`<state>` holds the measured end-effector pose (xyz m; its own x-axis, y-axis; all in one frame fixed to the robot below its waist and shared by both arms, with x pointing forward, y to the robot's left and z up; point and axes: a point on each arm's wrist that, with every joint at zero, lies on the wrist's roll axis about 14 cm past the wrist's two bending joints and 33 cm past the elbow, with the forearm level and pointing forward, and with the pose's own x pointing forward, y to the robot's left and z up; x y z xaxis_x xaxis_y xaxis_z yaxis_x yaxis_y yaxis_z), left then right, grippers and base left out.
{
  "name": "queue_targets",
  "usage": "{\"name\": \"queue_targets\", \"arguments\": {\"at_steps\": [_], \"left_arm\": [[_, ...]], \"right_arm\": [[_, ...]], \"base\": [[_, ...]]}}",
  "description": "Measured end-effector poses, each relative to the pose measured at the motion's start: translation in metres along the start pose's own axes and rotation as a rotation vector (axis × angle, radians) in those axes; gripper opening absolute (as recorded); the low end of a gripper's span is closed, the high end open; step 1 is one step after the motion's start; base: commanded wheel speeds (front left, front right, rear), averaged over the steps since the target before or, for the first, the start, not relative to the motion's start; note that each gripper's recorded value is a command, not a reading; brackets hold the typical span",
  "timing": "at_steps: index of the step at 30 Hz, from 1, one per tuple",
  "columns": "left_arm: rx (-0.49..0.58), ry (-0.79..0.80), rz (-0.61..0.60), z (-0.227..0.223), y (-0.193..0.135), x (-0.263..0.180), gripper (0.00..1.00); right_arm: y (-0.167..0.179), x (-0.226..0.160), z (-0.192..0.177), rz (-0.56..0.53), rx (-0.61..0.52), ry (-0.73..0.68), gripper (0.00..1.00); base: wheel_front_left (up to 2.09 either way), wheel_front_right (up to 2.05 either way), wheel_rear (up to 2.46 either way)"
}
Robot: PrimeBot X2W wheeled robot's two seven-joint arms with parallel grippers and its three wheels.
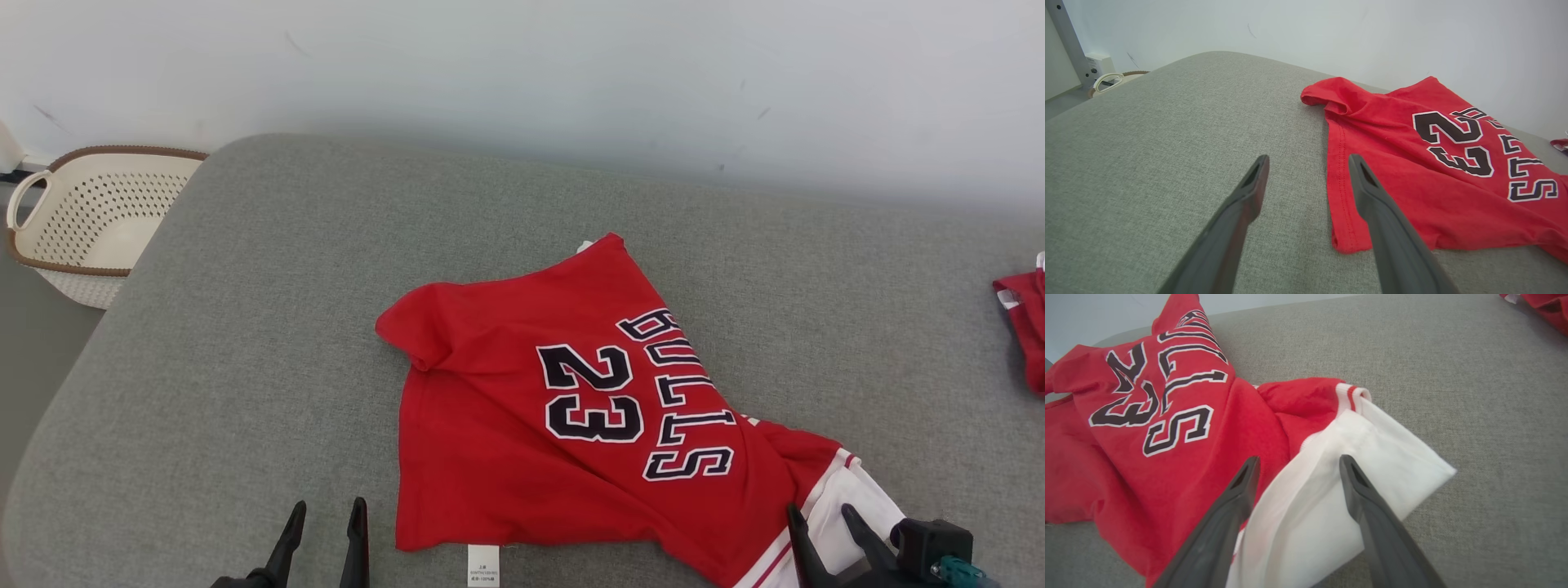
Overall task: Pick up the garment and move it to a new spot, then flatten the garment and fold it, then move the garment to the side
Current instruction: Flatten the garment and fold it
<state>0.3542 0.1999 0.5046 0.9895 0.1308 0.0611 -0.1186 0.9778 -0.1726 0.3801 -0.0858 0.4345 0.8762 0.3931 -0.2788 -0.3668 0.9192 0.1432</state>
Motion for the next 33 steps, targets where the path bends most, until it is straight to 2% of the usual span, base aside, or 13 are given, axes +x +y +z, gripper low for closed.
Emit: {"name": "queue_targets", "arguments": {"at_steps": [3, 5, 6, 11, 14, 19, 22, 25, 26, 27, 28, 29, 33], "left_arm": [[-0.002, -0.001, 0.0, 0.0, -0.001, 0.0, 1.0], [-0.003, -0.002, -0.002, 0.001, -0.001, 0.0, 1.0], [-0.003, -0.002, -0.004, 0.001, -0.002, 0.0, 1.0], [-0.003, -0.001, -0.005, 0.0, -0.002, 0.001, 1.0], [-0.003, 0.0, -0.004, 0.0, -0.002, 0.002, 1.0], [-0.005, 0.009, -0.021, -0.004, -0.007, 0.005, 1.0], [-0.007, 0.018, -0.042, -0.007, -0.014, 0.009, 1.0], [-0.01, 0.026, -0.066, -0.01, -0.022, 0.013, 1.0], [-0.01, 0.027, -0.076, -0.011, -0.025, 0.015, 1.0], [-0.011, 0.027, -0.088, -0.011, -0.029, 0.018, 1.0], [-0.013, 0.026, -0.098, -0.011, -0.032, 0.02, 1.0], [-0.013, 0.028, -0.104, -0.012, -0.035, 0.022, 1.0], [-0.015, 0.041, -0.129, -0.017, -0.043, 0.025, 1.0]], "right_arm": [[-0.006, -0.004, -0.008, -0.025, -0.022, 0.041, 1.0], [-0.008, -0.005, -0.01, -0.037, -0.036, 0.047, 0.13], [-0.009, -0.005, -0.008, -0.043, -0.039, 0.043, 0.0], [-0.01, -0.004, -0.002, -0.057, -0.04, 0.014, 0.0], [-0.013, -0.003, 0.021, -0.072, -0.016, -0.097, 0.0], [-0.017, -0.016, 0.04, -0.097, 0.168, -0.249, 0.0], [-0.02, -0.031, 0.033, -0.119, 0.253, -0.266, 0.0], [-0.025, -0.047, 0.009, -0.156, 0.317, -0.21, 0.0], [-0.026, -0.053, 0.0, -0.168, 0.33, -0.183, 0.04], [-0.028, -0.057, -0.007, -0.183, 0.343, -0.166, 0.32], [-0.032, -0.062, -0.012, -0.201, 0.354, -0.157, 0.83], [-0.034, -0.066, -0.017, -0.216, 0.357, -0.144, 1.0], [-0.048, -0.074, -0.008, -0.258, 0.286, -0.185, 1.0]], "base": [[0.0, 0.0, 0.0], [0.0, 0.0, 0.0], [0.0, 0.0, 0.0], [0.0, 0.0, 0.0], [0.0, 0.0, 0.0], [0.0, 0.0, 0.0], [0.0, 0.0, 0.0], [0.0, 0.0, 0.0], [0.0, 0.0, 0.0], [0.0, 0.0, 0.0], [0.0, 0.0, 0.0], [0.0, 0.0, 0.0], [0.0, 0.0, 0.0]]}}
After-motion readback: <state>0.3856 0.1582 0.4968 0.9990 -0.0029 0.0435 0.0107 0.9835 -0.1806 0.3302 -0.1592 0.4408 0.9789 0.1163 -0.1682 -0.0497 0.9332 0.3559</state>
